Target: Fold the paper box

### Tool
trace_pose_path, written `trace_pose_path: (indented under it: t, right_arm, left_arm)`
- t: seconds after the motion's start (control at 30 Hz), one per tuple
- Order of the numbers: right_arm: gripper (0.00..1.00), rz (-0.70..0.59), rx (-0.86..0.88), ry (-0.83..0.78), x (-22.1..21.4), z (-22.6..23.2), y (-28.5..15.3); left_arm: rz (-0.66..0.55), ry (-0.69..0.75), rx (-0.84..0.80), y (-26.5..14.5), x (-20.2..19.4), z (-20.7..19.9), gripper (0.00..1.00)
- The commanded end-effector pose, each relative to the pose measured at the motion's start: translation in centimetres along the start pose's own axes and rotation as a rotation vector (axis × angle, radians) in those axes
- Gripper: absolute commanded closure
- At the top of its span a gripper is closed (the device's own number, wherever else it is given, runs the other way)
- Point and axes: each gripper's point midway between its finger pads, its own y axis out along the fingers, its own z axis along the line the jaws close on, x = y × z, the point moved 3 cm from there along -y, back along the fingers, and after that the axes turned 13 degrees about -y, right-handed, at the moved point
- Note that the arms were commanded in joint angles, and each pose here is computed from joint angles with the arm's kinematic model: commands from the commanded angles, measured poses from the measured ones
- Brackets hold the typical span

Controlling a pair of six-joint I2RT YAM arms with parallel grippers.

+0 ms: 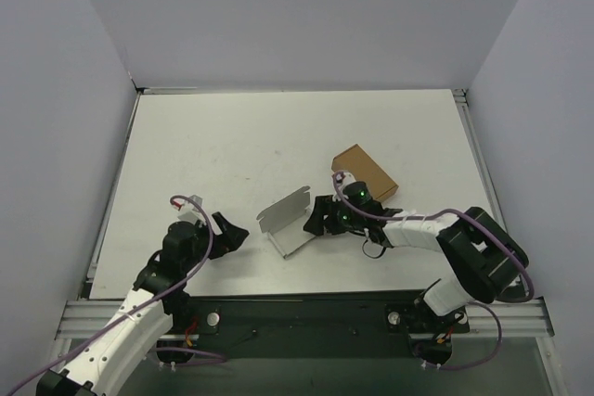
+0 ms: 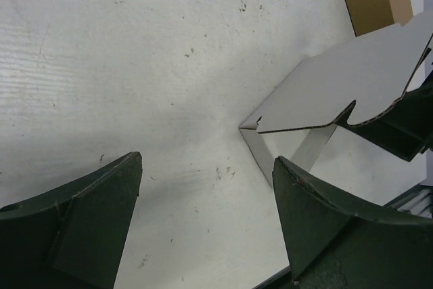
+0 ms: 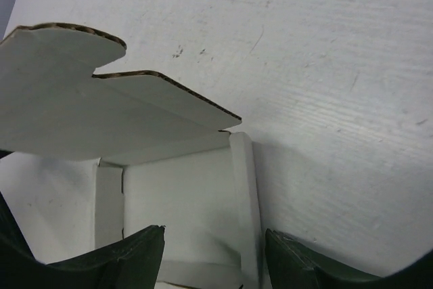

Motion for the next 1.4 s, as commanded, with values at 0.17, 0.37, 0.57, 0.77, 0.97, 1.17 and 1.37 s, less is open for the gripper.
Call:
trace_pose_path:
  t: [0.17, 0.37, 0.57, 0.77, 0.97, 1.17, 1.37]
  right_arm:
    - [0.39, -0.030, -0.055, 0.043, -2.4, 3.0, -2.2]
    - [0.39, -0.070, -0.248, 0.004, -1.1, 0.8, -5.7]
    - [0.40, -0.139, -0.183, -0.047, 0.9, 0.2, -7.6]
    - [0.40, -0.155, -0.095, -0.192, 2.6, 0.9, -7.2]
    - [0.40, -0.215, -0.040, -0.269, 4.6, 1.4, -5.8]
    - [0.39, -0.263, -0.001, -0.354, 6.2, 1.7, -4.0]
    - [0.39, -0.271, 0.014, -0.386, 7.3, 1.8, -2.9]
  left_arm:
    - [-0.039, -0.006, -0.046, 0.4, 1.7, -2.4, 0.10]
    - [-0.017, 0.134, -0.030, 0.1, 2.1, -2.6, 0.10]
    - [0.023, 0.285, -0.136, 0.2, 1.9, -4.1, 0.10]
    - [-0.024, 0.375, -0.216, 1.3, 2.7, -5.3, 0.10]
    - [0.007, 0.454, -0.347, 2.3, 2.1, -6.8, 0.17]
    - [-0.035, 0.519, -0.351, 2.9, 2.5, -6.6, 0.18]
    - [-0.023, 0.551, -0.355, 3.6, 2.4, -6.5, 0.30]
